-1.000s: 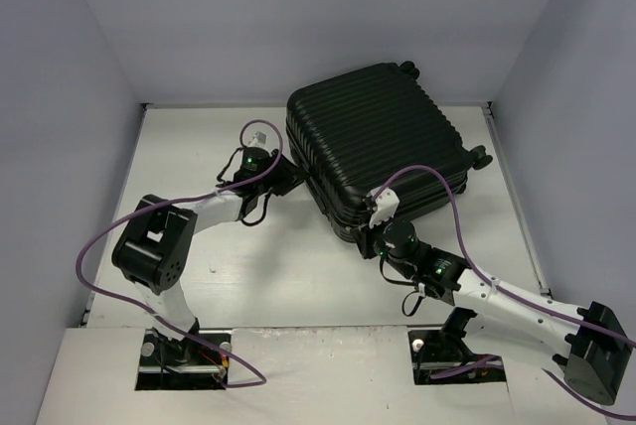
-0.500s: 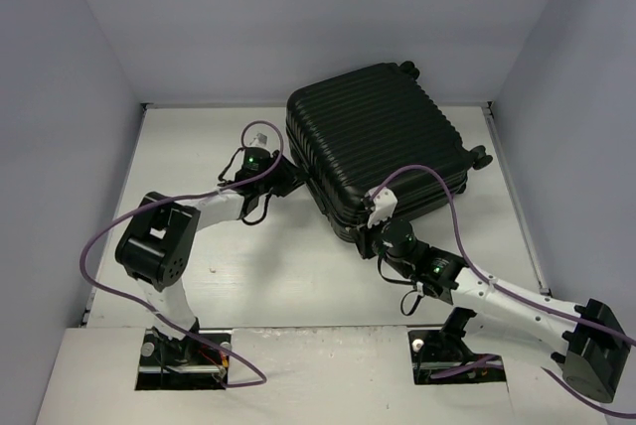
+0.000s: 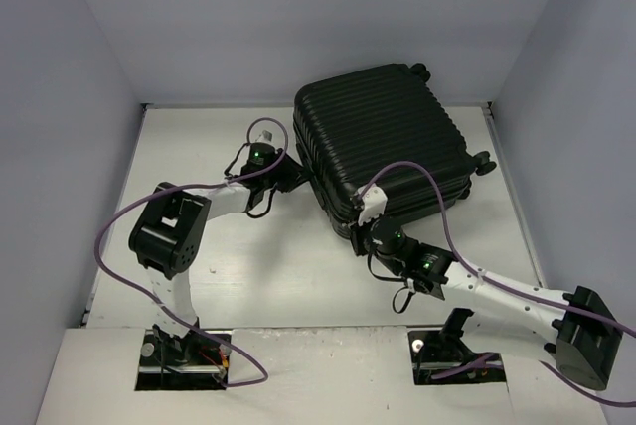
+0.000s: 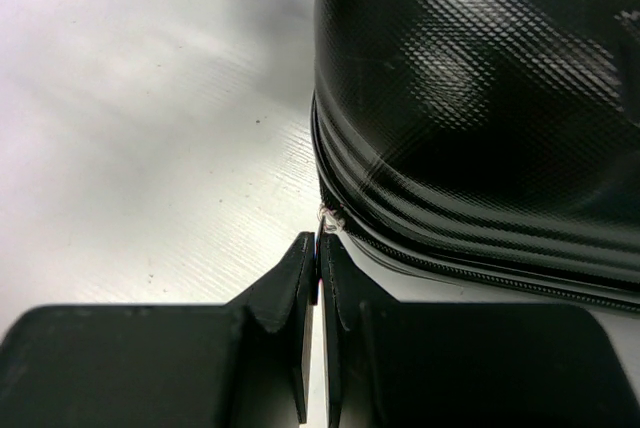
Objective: Pack the luggage
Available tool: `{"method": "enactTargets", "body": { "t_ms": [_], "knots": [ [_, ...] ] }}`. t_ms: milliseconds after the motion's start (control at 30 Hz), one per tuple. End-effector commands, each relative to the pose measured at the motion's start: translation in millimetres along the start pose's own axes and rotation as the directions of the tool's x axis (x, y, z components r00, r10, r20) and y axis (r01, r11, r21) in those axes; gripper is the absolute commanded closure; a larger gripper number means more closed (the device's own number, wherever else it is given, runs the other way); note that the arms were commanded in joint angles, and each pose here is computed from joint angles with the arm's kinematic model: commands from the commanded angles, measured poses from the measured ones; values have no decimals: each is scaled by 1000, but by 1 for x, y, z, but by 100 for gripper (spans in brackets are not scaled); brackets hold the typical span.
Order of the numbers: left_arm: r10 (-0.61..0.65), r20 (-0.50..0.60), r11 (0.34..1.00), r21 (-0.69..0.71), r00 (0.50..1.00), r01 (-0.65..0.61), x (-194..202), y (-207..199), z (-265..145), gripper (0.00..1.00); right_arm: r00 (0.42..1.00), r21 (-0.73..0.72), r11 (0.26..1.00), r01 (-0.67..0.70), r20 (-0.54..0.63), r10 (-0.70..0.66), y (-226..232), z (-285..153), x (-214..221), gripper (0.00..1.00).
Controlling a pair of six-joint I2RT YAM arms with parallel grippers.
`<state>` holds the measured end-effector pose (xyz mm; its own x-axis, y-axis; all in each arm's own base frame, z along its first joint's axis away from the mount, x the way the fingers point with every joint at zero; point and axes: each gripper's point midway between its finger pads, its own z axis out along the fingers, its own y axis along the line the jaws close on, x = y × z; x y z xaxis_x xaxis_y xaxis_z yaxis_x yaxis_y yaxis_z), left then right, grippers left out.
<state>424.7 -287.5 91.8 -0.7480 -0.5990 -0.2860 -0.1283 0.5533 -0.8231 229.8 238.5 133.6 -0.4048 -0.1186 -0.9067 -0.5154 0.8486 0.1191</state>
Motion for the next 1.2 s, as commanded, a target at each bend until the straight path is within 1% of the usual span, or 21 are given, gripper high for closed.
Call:
{"method": "enactTargets", "body": {
  "t_ms": [0,300,567,600,667,700,767,867,933,1133,1167],
  "knots": [
    [62,13,994,93,998,-63,7,-35,8,99,987,-146,989,-15,155,38,47,1,-57,100],
    [72,7,986,147,997,-72,30,-44,0,100,978,-113,993,17,207,7,71,16,-73,100],
    [107,-41,980,176,993,-98,64,-47,-10,100,964,-71,997,18,266,1,84,34,-90,100],
    [113,-45,979,175,993,-103,67,-46,-11,100,959,-73,997,19,283,2,87,36,-99,100],
    [127,-53,974,194,990,-114,73,-49,-16,100,959,-54,998,43,281,-26,90,45,-101,100],
    [135,-68,975,188,989,-120,80,-44,-18,100,958,-48,998,51,284,-35,91,48,-103,100],
    [139,-68,972,199,988,-123,84,-44,-25,100,954,-32,997,70,294,-58,95,57,-110,100],
    [133,-87,976,184,987,-115,97,-30,-37,100,947,-14,997,79,313,-71,97,71,-119,100],
    [127,-84,975,194,988,-108,99,-29,-42,100,943,-3,997,81,324,-76,98,80,-124,100],
    [143,-79,975,185,987,-127,116,-23,-73,100,943,-6,998,63,329,-57,96,99,-132,100],
    [142,-64,972,200,988,-126,114,-29,-81,100,944,-7,998,56,326,-50,94,101,-131,100]
  ]
}}
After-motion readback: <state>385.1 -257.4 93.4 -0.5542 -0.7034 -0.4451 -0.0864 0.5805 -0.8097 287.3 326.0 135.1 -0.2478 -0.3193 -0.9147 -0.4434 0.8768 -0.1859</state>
